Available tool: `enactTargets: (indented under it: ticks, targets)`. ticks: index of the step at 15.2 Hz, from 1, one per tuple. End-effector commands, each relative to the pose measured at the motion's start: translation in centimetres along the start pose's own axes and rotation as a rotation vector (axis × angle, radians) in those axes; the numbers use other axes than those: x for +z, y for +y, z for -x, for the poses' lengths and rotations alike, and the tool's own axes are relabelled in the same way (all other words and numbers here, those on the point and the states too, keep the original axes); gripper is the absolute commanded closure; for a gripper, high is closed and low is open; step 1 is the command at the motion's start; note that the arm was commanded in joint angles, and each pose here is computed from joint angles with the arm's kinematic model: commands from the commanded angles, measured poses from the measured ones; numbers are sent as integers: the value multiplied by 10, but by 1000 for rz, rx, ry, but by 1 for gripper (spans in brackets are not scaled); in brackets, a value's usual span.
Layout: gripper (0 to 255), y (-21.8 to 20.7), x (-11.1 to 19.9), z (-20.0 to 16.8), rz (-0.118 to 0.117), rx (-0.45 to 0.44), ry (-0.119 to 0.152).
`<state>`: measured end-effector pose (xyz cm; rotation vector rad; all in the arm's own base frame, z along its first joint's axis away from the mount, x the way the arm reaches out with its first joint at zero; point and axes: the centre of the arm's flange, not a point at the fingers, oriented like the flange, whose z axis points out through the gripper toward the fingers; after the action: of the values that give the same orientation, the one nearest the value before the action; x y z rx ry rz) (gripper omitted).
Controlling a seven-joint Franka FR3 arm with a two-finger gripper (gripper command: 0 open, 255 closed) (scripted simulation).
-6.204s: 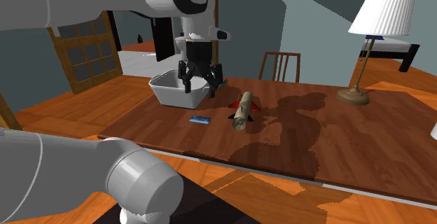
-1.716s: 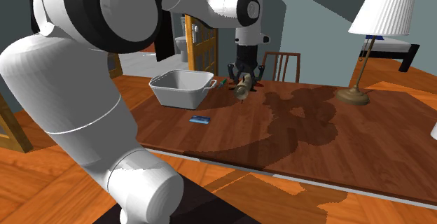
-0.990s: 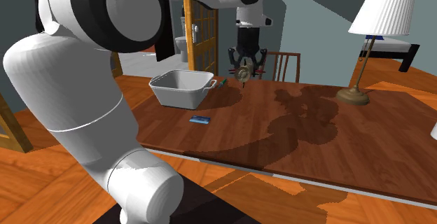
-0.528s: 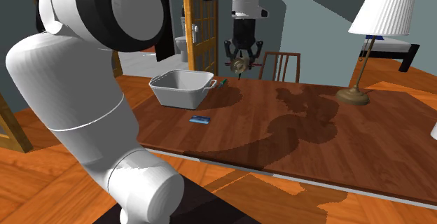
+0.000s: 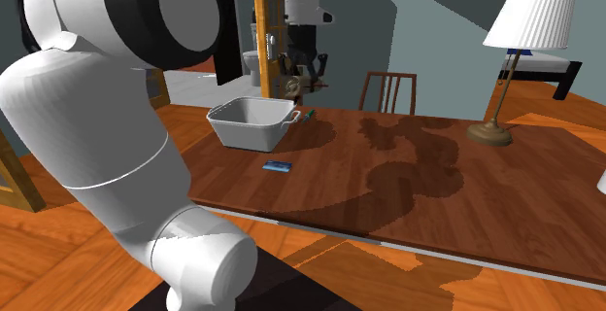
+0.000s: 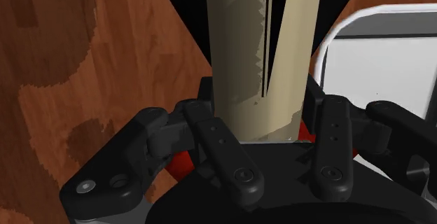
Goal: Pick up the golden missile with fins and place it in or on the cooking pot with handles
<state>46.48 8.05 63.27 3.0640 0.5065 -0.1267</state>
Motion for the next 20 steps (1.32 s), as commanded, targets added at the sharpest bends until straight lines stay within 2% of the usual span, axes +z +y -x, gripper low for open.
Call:
enactTargets:
  ticks: [1,14,20]
  targets:
    - [255,-27,-3,-4,0,2,1]
    - [255,-200,-11,-30,0,2,1]
    - [255,-201,21,-33,0,2,1]
